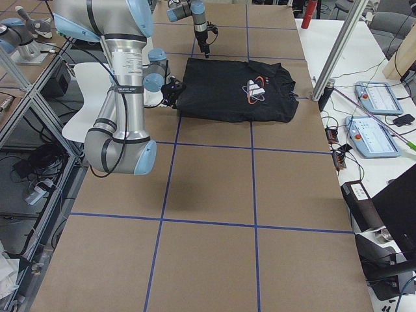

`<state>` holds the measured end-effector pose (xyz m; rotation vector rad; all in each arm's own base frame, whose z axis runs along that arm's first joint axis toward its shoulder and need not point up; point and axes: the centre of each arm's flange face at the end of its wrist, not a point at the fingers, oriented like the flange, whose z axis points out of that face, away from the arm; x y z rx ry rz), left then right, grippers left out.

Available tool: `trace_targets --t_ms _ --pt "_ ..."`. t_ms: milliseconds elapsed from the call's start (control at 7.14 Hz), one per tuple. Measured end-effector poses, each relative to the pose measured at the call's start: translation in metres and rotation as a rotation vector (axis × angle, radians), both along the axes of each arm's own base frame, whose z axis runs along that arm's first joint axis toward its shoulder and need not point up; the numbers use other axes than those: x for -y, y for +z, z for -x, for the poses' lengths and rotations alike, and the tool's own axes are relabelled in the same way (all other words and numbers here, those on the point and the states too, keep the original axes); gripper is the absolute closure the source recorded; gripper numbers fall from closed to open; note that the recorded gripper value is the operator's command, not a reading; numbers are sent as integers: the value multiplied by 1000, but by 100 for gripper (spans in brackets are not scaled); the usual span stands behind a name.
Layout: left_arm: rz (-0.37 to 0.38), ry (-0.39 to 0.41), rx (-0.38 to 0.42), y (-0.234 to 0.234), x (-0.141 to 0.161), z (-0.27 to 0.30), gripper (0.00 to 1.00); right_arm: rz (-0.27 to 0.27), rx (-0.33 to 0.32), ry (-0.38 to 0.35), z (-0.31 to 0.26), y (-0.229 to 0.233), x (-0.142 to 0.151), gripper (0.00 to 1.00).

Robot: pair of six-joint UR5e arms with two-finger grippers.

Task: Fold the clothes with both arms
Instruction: 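Move the left gripper down the shirt side toward the near hem corner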

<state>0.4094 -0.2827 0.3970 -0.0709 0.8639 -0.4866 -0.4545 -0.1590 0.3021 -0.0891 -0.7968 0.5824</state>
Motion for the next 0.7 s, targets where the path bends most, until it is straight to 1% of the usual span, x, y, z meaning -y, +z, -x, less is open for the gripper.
trace_targets --t_ms 140,560,700 --pt "18 5 2 3 -9 3 13 0 0 0 0 0 0 100" --pt "104 12 -32 -6 -52 3 14 0 1 -2 0 0 -1 100" --pt "128 -3 -37 0 -64 4 15 0 1 -2 0 0 -1 100"
